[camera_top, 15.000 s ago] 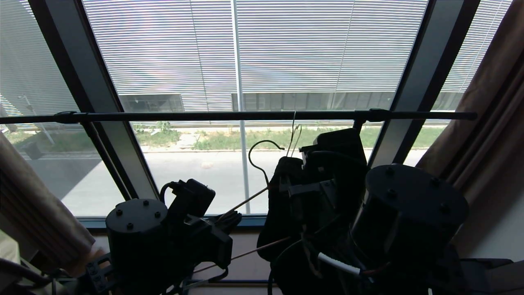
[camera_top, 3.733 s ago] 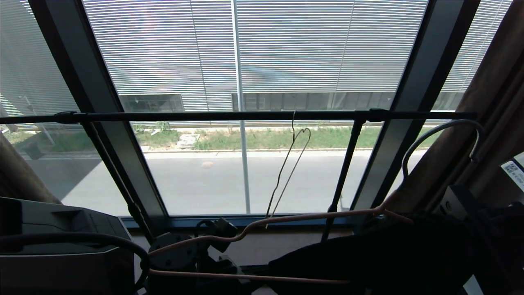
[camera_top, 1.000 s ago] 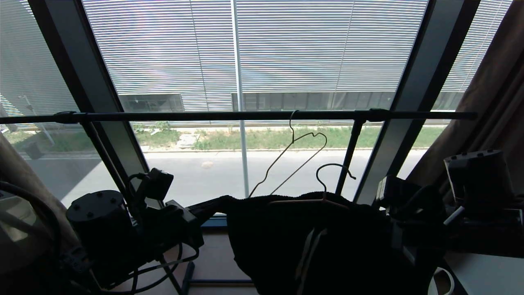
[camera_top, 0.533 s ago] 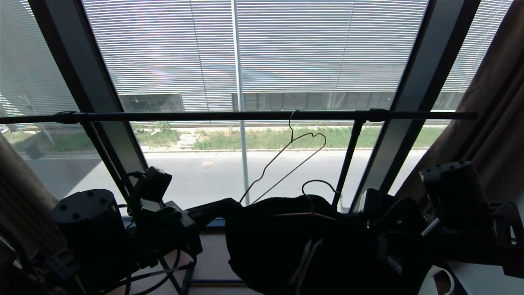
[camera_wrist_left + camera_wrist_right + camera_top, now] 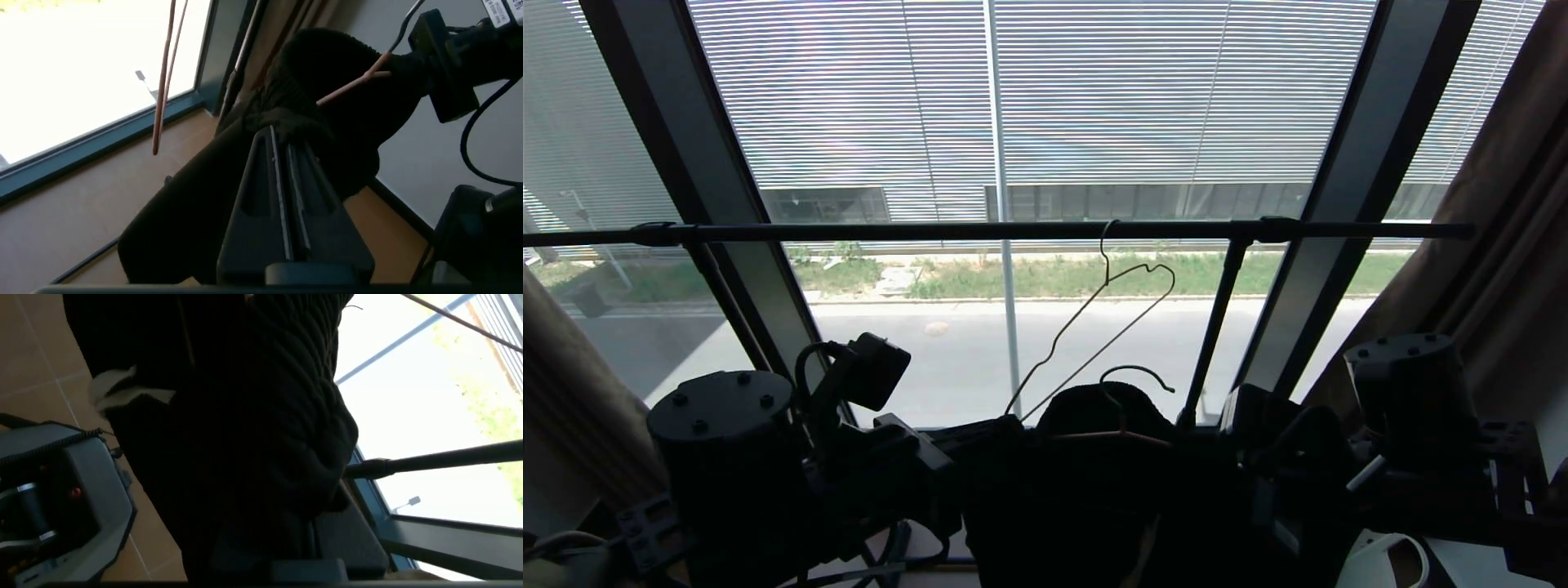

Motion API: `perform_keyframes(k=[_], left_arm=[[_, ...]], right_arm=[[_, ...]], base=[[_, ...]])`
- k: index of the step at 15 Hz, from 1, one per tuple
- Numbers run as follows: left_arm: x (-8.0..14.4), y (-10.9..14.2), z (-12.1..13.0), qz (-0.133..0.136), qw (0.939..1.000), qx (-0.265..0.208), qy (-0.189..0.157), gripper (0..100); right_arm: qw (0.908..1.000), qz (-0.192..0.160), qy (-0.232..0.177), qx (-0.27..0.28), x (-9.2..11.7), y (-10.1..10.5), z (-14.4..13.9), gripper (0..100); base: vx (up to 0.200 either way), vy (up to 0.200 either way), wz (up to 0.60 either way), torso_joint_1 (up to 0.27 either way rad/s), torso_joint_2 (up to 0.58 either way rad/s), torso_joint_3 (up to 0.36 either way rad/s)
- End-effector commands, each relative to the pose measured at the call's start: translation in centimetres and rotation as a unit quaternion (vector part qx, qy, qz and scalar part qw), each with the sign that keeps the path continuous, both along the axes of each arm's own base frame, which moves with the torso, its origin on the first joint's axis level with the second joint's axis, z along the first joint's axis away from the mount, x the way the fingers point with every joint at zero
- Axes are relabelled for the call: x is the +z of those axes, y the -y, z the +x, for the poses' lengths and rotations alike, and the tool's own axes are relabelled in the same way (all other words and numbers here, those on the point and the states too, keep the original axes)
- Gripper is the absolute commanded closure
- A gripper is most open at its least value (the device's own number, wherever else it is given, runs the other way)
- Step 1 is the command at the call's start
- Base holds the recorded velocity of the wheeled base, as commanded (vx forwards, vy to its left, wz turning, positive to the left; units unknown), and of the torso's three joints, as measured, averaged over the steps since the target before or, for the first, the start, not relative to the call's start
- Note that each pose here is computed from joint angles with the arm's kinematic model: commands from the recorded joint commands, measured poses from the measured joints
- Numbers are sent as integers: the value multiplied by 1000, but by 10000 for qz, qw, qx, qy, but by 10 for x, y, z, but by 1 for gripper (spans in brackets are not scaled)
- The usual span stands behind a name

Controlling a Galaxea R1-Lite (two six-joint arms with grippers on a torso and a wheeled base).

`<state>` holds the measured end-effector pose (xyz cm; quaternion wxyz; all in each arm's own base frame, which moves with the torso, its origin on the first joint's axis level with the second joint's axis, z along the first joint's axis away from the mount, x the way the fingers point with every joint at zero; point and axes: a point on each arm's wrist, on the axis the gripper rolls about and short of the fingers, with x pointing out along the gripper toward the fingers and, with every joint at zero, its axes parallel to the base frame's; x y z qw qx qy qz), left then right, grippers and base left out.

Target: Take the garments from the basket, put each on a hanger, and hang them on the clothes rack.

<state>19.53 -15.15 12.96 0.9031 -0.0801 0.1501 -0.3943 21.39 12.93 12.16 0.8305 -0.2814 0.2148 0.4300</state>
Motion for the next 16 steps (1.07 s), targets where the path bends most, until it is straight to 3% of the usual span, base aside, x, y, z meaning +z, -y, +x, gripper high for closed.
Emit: perform_keyframes(k=[1, 3, 8, 11, 16], left_arm=[[10, 12, -4, -77, 9999, -67, 79, 100], [10, 14, -4, -64, 10000, -36, 10, 100], [32, 16, 2, -234, 9972, 344, -614, 100], [35, 16, 11, -288, 9954, 698, -592, 100], [30, 20, 7, -217, 9957, 620, -658, 100]], right_arm=[[10000, -17, -33, 50, -2, -2, -1, 100], [10000, -13, -38, 76, -2, -4, -1, 100], [9995, -62, -96, 297, -5, -11, -10, 100], [9994, 7, 26, 348, -7, -11, -15, 100], [9981, 185, 274, 524, -8, -18, -19, 100]], base=[[0, 0, 0, 0, 0, 0], [0, 0, 0, 0, 0, 0], [0, 0, 0, 0, 0, 0], [0, 0, 0, 0, 0, 0], [0, 0, 0, 0, 0, 0]])
